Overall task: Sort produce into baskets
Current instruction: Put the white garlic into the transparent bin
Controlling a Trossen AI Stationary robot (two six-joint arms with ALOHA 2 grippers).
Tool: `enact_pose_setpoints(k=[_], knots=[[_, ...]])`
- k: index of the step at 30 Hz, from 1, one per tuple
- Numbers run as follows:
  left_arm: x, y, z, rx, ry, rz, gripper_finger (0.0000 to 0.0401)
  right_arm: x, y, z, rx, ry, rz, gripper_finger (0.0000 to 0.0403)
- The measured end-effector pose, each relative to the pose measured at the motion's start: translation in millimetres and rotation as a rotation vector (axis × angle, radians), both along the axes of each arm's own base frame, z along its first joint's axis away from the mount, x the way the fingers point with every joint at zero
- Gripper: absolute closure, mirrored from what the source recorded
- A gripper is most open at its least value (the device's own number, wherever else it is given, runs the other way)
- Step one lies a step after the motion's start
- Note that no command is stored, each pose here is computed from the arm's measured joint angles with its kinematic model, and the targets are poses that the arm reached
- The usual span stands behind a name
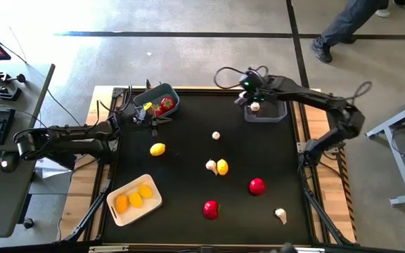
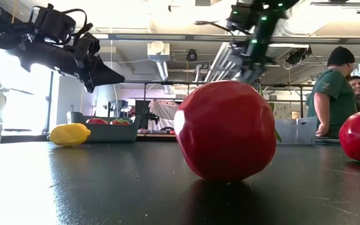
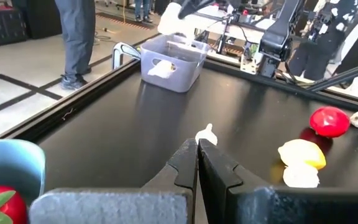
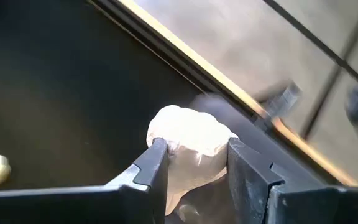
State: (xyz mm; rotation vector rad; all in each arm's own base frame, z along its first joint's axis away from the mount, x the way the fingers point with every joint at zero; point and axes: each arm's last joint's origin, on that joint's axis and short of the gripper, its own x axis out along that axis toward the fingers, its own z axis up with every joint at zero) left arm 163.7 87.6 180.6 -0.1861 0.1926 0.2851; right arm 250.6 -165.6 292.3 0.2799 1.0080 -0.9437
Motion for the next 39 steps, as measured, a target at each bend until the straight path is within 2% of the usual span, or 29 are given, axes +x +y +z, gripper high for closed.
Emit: enact_pose_setpoints(k=[3, 9, 15, 22, 26, 31, 35, 39], knots=[[0.3, 0.2, 1.5, 0.009, -0.013, 0.0, 0.0401, -23.5, 4.3, -10.2, 0.015, -0.004, -0.092, 0.0284], [0.3, 0.2, 1.4, 0.008, -0.012, 0.0, 0.0401, -56.5, -3.8, -57.9, 0.006, -0.016, -0.242, 0.0284], [0.3, 0.2, 1.4, 0.008, -0.013, 0.0, 0.0401, -73.4, -12.7, -92.9, 0.026, -0.058, -0.295, 0.0284], [0.2, 0.1, 1.0, 0.006, -0.009, 0.0, 0.0401, -83.1, -14.9, -109.2, 0.016, -0.059, -0.31, 0.0284], [-0.3, -0.2, -1.6, -0.008, 0.015, 0.0, 0.0401, -83.8, -14.5, -110.0, 0.012, -0.041, -0.299, 0.0264], [-0.9, -0.5, -4.4, -0.025, 0.041, 0.005, 0.0401, -83.9, -14.2, -108.3, -0.002, -0.008, -0.271, 0.0195], [-0.7, -1.1, -4.5, -0.049, 0.035, 0.001, 0.0401, -83.0, -14.9, -89.0, -0.022, -0.009, -0.252, 0.015], [0.0, -2.4, -4.4, -0.049, 0.034, -0.008, 0.0401, -81.4, -8.9, -63.2, -0.058, -0.052, -0.226, 0.0141]])
